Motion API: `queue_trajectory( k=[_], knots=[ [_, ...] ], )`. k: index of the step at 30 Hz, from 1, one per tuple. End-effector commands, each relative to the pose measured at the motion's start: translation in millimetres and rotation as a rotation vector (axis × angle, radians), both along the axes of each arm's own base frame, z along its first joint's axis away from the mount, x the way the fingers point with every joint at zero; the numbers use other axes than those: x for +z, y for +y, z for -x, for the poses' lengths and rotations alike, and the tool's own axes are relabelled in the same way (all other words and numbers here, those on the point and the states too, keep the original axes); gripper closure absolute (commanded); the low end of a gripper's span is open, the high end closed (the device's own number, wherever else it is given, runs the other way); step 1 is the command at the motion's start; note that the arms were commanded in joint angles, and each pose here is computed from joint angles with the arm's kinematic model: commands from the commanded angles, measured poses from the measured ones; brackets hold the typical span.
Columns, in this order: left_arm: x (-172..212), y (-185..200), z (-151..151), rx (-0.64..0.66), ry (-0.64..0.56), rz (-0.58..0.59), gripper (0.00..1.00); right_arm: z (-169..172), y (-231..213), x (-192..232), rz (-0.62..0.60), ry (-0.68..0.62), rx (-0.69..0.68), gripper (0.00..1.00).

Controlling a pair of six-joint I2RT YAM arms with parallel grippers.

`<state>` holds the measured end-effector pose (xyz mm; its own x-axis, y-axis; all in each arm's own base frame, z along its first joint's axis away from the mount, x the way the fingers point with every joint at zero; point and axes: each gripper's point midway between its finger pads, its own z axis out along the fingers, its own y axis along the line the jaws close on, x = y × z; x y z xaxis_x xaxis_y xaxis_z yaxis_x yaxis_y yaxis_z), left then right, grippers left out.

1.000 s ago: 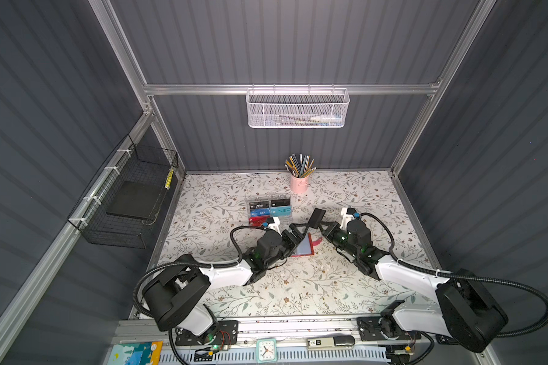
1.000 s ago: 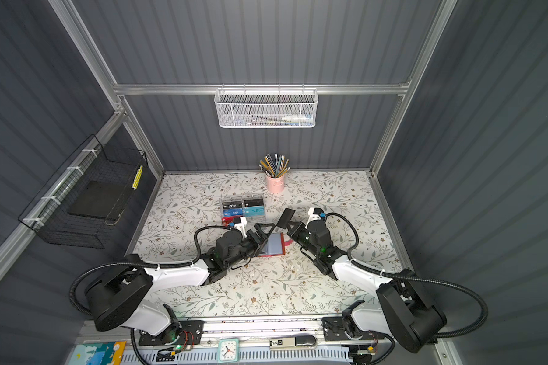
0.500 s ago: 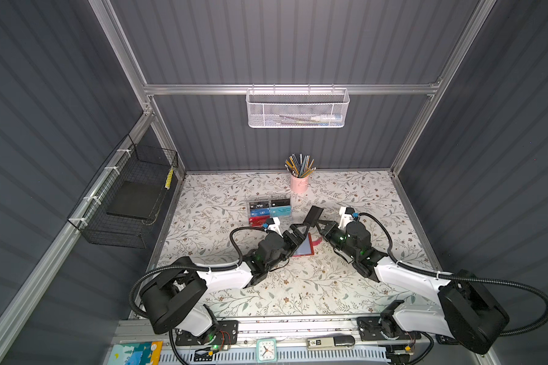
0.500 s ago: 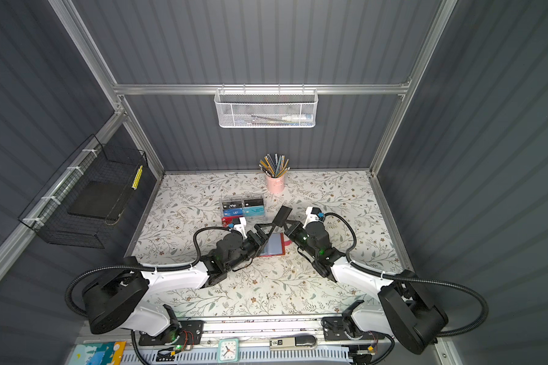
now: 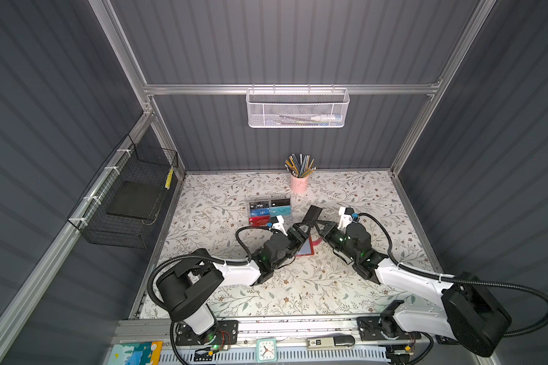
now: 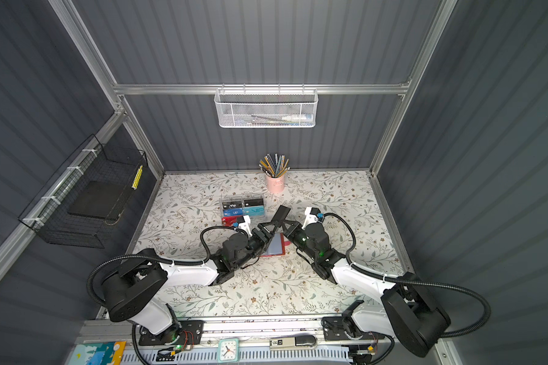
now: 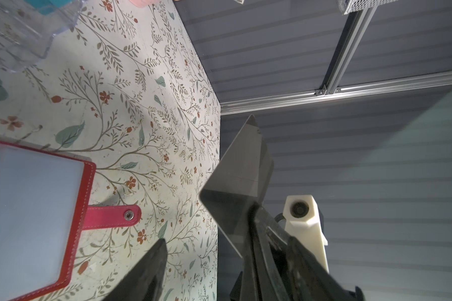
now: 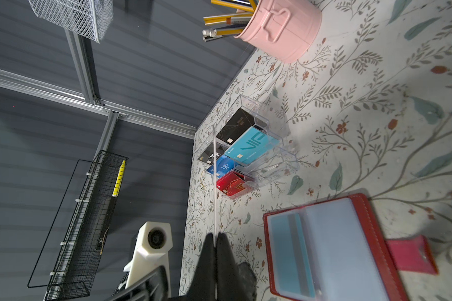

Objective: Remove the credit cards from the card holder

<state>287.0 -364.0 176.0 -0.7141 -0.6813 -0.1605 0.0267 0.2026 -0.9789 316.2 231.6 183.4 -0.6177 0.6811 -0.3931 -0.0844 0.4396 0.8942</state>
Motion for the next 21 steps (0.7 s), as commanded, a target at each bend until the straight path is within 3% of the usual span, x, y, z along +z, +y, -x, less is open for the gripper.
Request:
queue_trajectory(
  k=[1, 5, 10, 13, 21],
  knots=[
    [15.9, -4.5, -4.1, 0.024, -0.042, 0.057, 0.38, -1.5, -1.2, -0.5, -0.006, -0.008, -0.017, 1.00],
    [16.2, -4.7, -4.8, 0.032, -0.054, 0.064, 0.44, -2.1, 1.2, 0.2, -0.010, -0.011, -0.013, 1.00],
    [18.3, -6.2, -8.0, 0.044, -0.064, 0.075, 0.61, -2.2, 5.4, -2.5, -0.007, -0.008, -0.004, 1.00],
    [22.3, -8.0, -10.1, 0.047, -0.070, 0.085, 0.63, -3.1, 7.1, -3.8, -0.007, -0.008, -0.003, 1.00],
    [22.3, -7.6, -11.4, 0.056, -0.078, 0.094, 0.81, -4.8, 9.7, -4.3, -0.007, -0.008, -0.001, 1.00]
  ],
)
